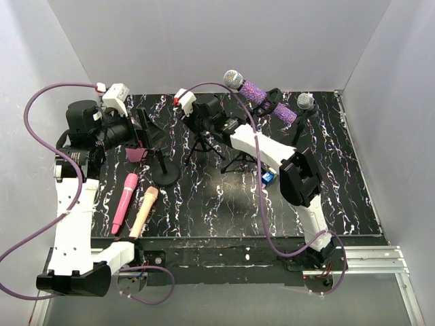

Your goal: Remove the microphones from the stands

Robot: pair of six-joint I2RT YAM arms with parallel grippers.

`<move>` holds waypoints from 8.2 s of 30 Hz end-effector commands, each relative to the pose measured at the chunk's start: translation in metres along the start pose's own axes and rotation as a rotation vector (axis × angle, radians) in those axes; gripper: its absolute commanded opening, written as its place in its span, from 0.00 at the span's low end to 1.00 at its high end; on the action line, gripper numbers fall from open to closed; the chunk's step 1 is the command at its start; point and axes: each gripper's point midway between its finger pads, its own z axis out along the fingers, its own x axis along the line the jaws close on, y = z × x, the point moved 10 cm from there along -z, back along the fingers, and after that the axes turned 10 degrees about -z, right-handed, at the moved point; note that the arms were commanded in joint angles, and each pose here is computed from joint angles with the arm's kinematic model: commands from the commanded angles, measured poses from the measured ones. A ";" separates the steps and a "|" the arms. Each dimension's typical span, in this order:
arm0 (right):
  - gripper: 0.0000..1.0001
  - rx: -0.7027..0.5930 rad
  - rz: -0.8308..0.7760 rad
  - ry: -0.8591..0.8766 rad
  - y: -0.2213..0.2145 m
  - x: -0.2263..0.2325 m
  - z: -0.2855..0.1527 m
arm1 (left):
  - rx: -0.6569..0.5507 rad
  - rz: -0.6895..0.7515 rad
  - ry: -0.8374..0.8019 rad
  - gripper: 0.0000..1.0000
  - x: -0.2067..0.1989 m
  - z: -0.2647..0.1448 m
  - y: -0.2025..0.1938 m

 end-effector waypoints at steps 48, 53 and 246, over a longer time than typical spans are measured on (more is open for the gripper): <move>0.81 -0.324 -0.125 0.710 0.050 0.070 -0.176 | -0.074 0.104 -0.338 0.91 -0.032 0.014 0.022; 0.80 -0.310 -0.147 0.746 0.046 0.086 -0.179 | -0.091 0.113 -0.320 0.91 -0.032 0.010 0.020; 0.86 -0.390 -0.300 0.059 0.090 -0.087 -0.342 | 0.538 0.287 1.017 0.00 0.261 0.031 -0.208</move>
